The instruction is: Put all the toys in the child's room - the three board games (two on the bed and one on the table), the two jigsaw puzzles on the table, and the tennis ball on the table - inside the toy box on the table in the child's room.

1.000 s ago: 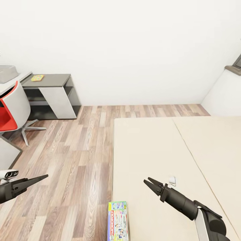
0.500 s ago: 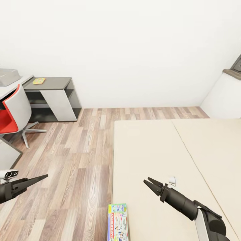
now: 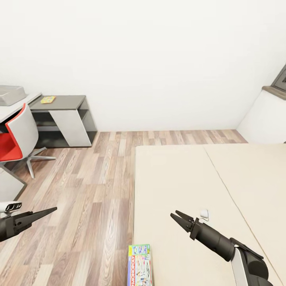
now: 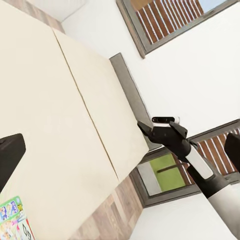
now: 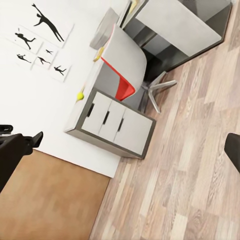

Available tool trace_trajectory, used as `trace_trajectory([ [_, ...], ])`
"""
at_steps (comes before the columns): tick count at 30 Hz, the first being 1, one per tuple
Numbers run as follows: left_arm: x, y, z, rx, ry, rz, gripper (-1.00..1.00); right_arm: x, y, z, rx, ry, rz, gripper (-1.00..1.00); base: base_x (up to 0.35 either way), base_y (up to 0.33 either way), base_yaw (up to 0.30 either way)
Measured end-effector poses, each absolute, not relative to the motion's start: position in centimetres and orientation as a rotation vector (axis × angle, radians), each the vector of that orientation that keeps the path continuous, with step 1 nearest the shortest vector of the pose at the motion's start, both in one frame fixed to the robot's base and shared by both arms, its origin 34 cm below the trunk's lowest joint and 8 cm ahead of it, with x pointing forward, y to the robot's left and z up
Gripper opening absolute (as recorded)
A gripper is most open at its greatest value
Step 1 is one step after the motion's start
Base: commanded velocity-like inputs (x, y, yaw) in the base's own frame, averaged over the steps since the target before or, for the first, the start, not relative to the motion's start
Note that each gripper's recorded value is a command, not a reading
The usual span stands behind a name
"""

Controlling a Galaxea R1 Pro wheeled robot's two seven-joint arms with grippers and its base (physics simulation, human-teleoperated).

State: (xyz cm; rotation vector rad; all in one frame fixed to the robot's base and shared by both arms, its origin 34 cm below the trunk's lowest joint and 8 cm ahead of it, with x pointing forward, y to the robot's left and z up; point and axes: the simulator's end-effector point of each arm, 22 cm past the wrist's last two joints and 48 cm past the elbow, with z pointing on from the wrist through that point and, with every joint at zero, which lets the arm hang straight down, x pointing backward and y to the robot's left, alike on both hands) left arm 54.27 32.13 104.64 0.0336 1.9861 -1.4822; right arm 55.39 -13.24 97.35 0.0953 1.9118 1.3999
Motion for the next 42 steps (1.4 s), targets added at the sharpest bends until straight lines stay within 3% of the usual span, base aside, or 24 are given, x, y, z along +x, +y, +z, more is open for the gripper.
trace_trajectory([
  [42, 53.9, 32.7, 107.1, 0.050, 1.935, -1.465, 1.00, 55.5, -13.2, 100.4, 0.045, 1.856, 1.385, 1.00, 0.000, 0.000, 0.000],
])
